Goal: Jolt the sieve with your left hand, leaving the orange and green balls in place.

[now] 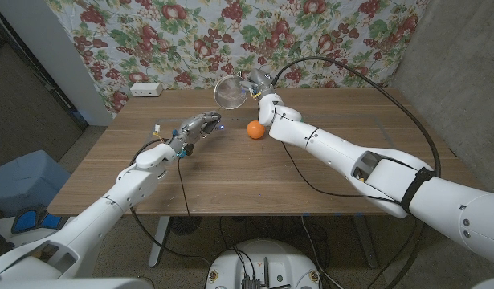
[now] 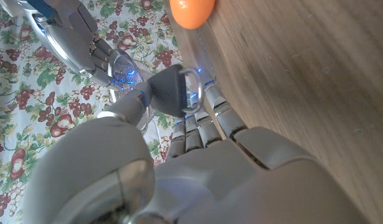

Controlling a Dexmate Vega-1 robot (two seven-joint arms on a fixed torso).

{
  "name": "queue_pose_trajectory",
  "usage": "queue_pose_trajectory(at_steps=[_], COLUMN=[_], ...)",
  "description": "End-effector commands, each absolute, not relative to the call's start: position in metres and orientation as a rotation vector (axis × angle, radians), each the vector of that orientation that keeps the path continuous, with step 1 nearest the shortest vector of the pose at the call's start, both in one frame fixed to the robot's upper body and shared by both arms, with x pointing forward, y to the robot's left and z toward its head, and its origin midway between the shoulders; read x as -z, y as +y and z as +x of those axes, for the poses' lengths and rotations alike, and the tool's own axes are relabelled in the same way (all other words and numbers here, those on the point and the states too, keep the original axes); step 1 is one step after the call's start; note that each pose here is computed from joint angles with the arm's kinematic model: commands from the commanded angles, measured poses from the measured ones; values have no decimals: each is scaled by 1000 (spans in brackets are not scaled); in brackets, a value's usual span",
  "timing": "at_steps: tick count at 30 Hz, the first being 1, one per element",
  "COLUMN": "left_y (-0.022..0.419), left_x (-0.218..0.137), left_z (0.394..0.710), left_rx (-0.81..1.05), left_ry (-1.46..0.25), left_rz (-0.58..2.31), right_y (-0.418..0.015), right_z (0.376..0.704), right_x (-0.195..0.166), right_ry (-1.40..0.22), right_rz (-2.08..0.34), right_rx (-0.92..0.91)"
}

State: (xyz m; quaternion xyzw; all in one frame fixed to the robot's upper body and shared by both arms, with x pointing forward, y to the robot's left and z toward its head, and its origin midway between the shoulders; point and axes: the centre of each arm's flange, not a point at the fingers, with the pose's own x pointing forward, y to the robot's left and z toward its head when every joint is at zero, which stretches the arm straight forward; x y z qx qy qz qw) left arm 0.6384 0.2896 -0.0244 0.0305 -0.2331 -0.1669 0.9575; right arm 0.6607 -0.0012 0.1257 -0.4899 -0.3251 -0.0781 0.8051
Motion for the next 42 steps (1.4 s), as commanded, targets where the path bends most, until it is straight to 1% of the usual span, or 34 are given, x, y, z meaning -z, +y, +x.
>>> queue_pose_trajectory(at_steps=[1, 14, 27, 42], left_y=[288, 286, 289, 294], left_x=[24, 24, 25, 30], left_z=[640, 640, 643, 641], left_rx=[364, 353, 342, 278], left_ry=[-456, -448, -446, -455], left_rz=[29, -1, -53, -126], right_y=[-3, -8, -8, -8], right_z=[657, 656, 654, 653], right_x=[-126, -127, -128, -125], right_ry=[-719, -728, -773, -805], right_rz=[-1048, -1041, -1020, -1003], right_rx=[183, 191, 209, 230])
